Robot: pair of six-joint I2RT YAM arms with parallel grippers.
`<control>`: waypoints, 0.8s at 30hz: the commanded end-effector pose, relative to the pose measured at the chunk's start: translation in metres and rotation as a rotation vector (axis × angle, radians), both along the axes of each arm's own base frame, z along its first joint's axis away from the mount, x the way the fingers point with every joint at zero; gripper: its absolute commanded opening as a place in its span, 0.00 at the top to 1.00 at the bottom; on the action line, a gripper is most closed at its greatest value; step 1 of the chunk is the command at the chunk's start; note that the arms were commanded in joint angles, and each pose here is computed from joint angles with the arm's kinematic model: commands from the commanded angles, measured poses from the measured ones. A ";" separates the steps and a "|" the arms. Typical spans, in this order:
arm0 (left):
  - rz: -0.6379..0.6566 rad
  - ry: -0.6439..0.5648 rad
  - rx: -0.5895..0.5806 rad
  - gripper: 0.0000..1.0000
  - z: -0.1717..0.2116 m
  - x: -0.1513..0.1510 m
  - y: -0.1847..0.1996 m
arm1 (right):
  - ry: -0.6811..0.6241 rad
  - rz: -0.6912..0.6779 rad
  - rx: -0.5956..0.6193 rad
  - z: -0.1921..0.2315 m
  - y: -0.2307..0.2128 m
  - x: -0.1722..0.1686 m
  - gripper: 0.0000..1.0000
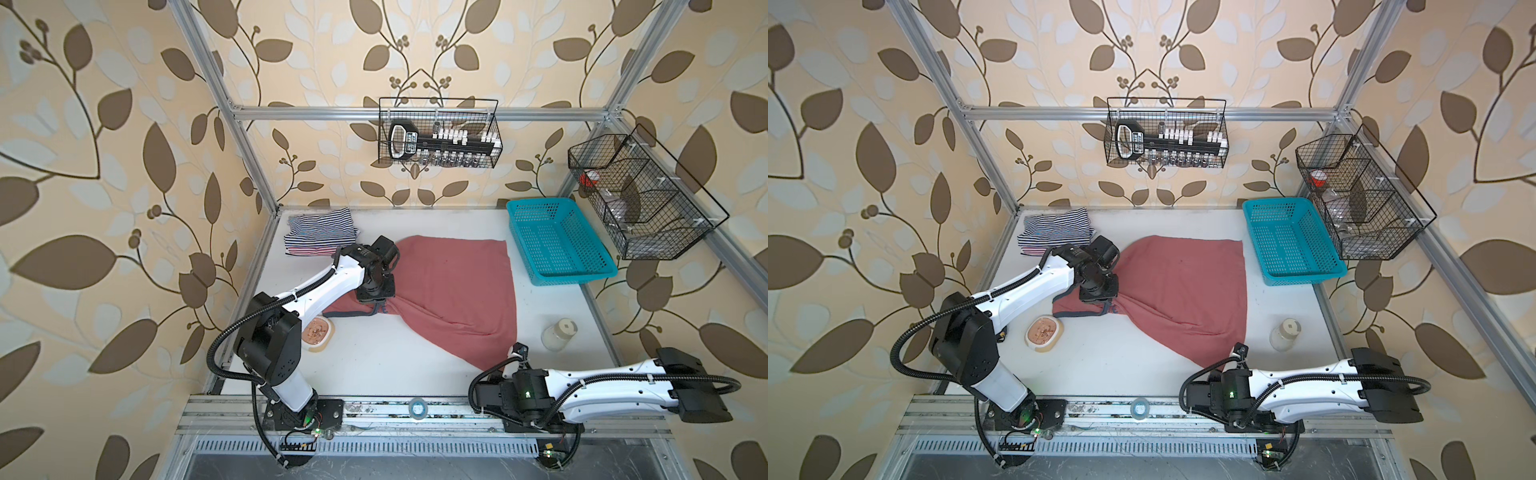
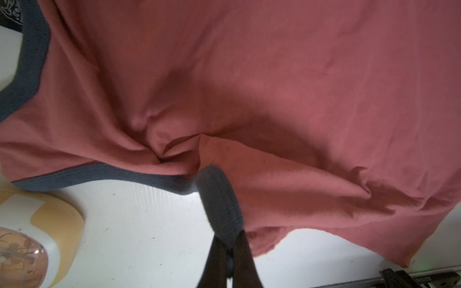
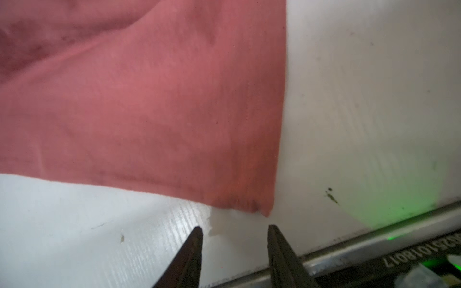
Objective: Fold and stack the tank tops
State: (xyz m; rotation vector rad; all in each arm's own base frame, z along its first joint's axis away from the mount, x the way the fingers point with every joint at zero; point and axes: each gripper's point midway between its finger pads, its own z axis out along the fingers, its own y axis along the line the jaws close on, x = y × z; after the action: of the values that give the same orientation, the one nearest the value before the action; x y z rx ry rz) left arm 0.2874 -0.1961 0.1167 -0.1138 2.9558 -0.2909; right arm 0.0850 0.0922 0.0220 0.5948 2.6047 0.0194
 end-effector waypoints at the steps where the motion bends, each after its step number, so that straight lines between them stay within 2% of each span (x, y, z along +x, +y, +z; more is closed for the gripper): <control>1: -0.019 -0.029 -0.025 1.00 0.016 -0.004 0.004 | -0.081 -0.498 0.162 0.010 -0.017 0.000 0.56; 5: -0.027 -0.022 -0.035 1.00 0.017 -0.007 0.003 | -0.104 -0.517 0.211 0.011 -0.017 0.004 0.53; 14: -0.029 -0.016 -0.032 1.00 0.016 -0.006 0.002 | -0.127 -0.575 0.242 0.013 -0.042 0.005 0.54; 24: -0.039 0.001 -0.069 1.00 0.014 -0.008 -0.005 | -0.088 -0.612 0.104 0.010 -0.052 -0.007 0.59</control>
State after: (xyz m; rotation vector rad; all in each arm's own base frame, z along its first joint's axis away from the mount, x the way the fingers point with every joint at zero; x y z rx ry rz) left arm 0.2827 -0.2008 0.1225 -0.0747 2.9588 -0.3466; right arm 0.0943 0.0963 0.0373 0.6235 2.5456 0.1364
